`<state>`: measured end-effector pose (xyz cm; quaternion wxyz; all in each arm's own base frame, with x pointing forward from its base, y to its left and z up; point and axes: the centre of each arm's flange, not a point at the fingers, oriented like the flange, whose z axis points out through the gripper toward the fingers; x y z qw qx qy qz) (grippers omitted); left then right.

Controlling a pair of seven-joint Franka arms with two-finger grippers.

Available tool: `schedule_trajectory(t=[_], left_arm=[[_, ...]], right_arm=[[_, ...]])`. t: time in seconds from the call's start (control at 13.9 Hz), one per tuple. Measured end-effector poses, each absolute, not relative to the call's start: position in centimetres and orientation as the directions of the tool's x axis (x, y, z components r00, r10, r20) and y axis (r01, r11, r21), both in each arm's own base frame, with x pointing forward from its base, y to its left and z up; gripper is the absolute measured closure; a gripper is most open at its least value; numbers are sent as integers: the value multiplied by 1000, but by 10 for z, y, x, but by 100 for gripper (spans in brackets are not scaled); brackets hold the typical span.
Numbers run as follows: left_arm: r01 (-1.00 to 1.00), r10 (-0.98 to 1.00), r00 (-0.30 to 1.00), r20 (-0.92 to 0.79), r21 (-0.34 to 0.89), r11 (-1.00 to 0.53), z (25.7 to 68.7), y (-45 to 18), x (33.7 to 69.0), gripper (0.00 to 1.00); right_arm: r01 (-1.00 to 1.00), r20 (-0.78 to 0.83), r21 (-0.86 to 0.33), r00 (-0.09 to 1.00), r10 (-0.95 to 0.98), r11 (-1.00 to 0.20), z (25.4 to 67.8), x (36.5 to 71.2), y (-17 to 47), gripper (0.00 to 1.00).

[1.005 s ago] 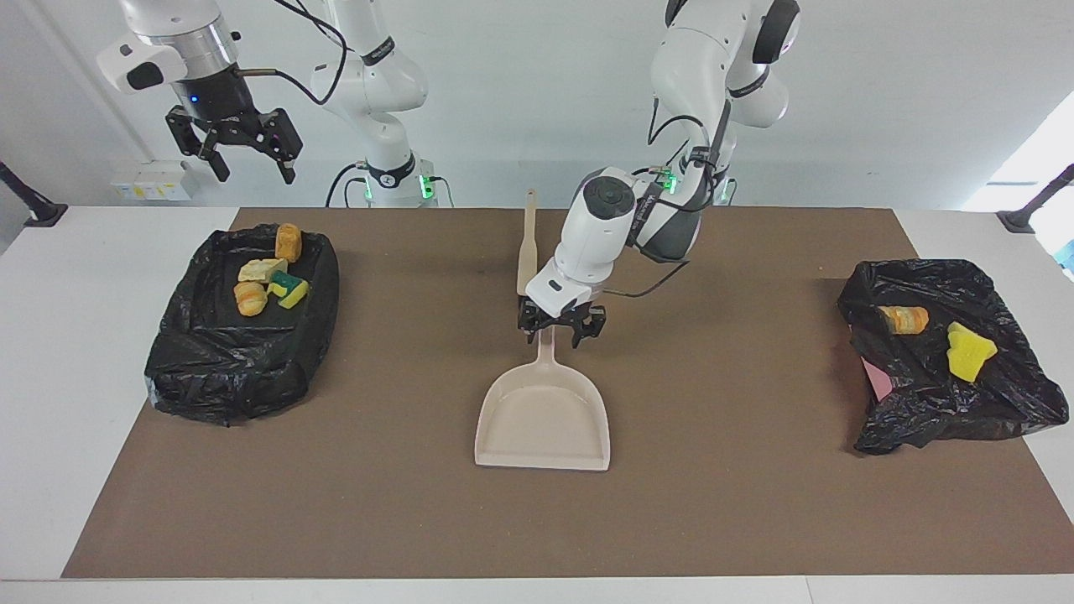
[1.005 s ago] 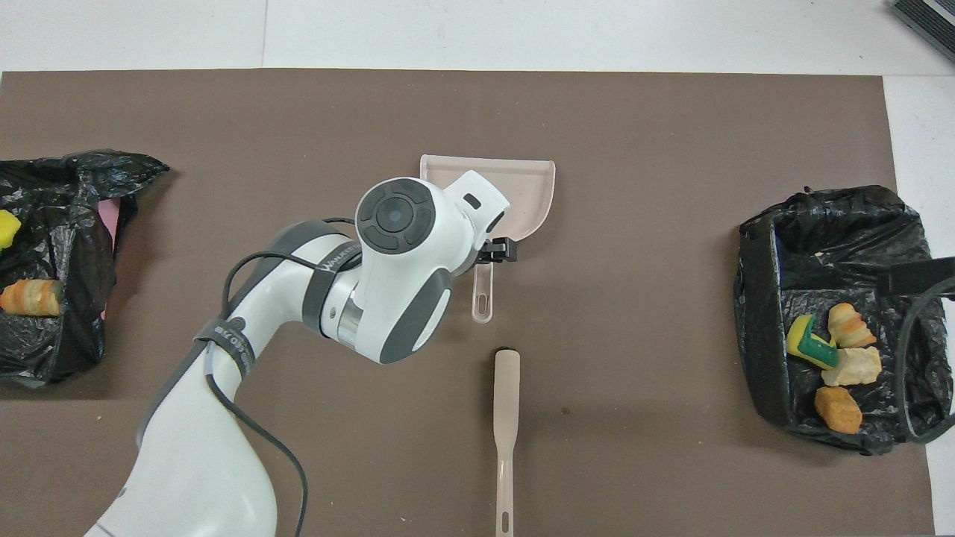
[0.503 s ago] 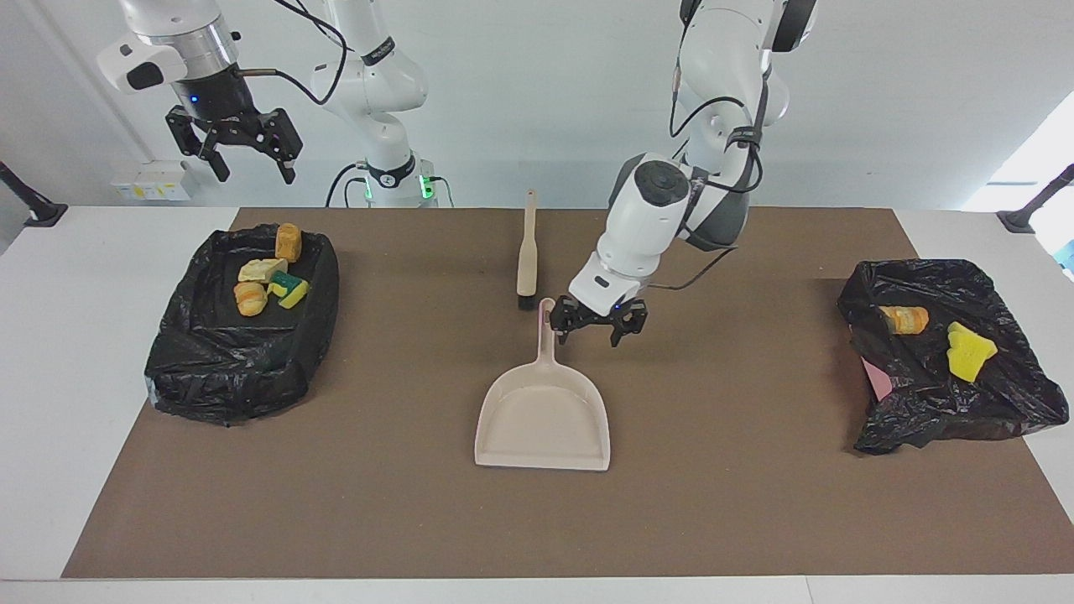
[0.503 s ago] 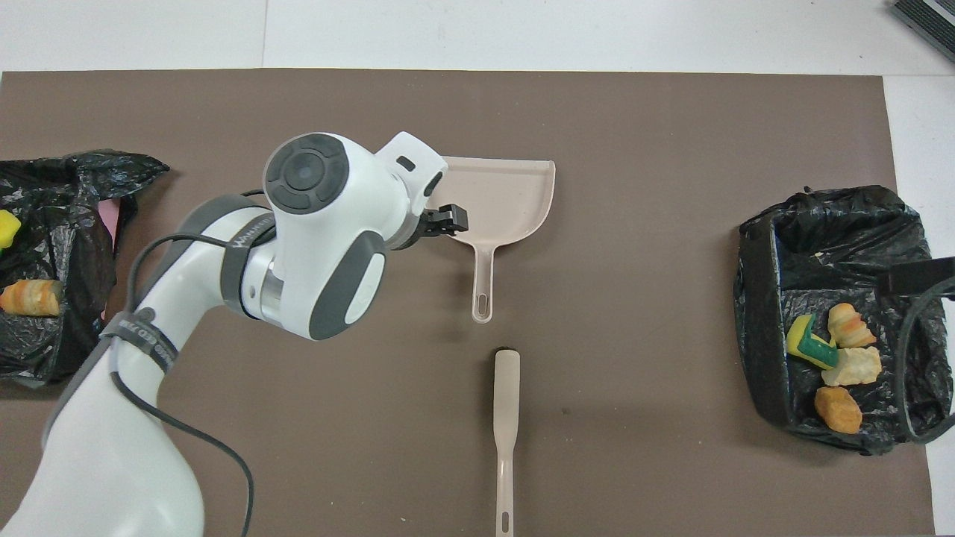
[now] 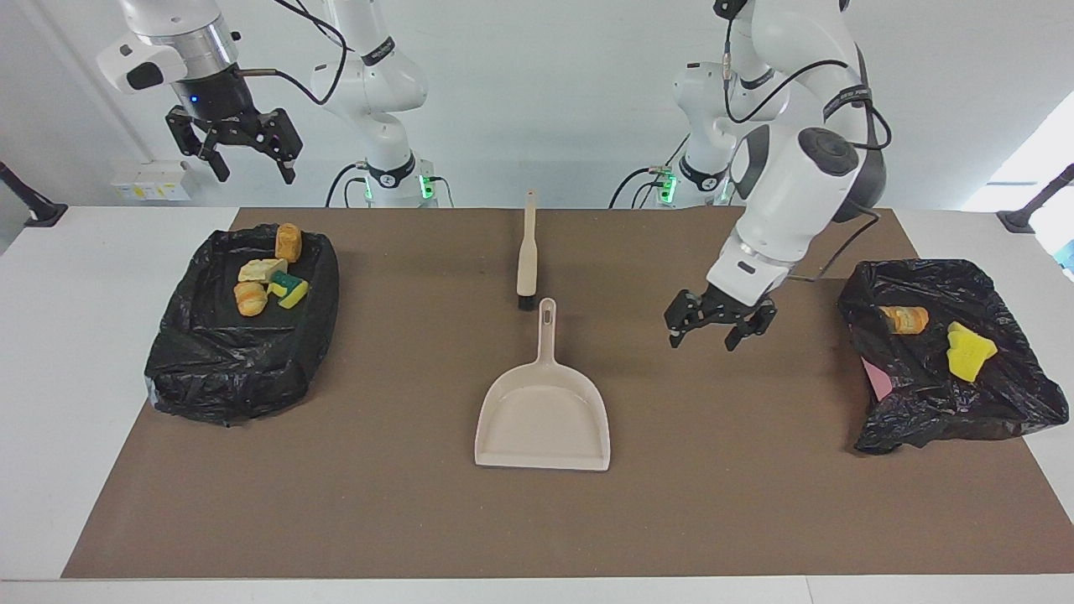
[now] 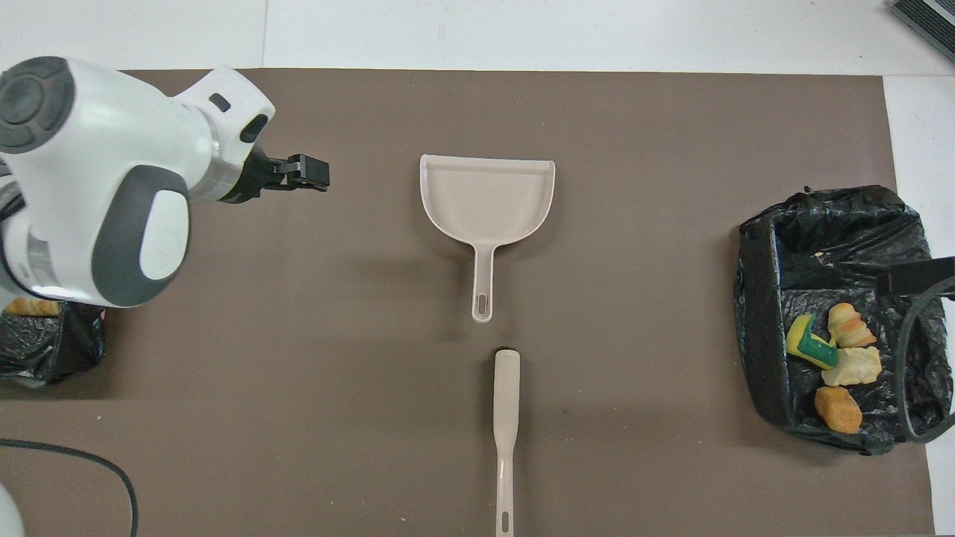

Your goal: Sweep and dump trash in bin

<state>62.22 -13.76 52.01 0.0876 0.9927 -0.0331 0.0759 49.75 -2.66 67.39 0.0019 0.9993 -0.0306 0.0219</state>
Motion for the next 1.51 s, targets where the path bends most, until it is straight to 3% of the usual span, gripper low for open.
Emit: schedule_trajectory(t=[0.57, 1.51], left_arm=[[-152, -141, 980, 139, 71, -986, 557, -28, 610, 0], [-46, -46, 998, 34, -7, -999, 606, -17, 543, 0]], right_arm=[[-61, 44, 2, 997, -61, -998, 674, 497, -27, 0], [-61, 44, 2, 997, -61, -998, 674, 497, -27, 0]])
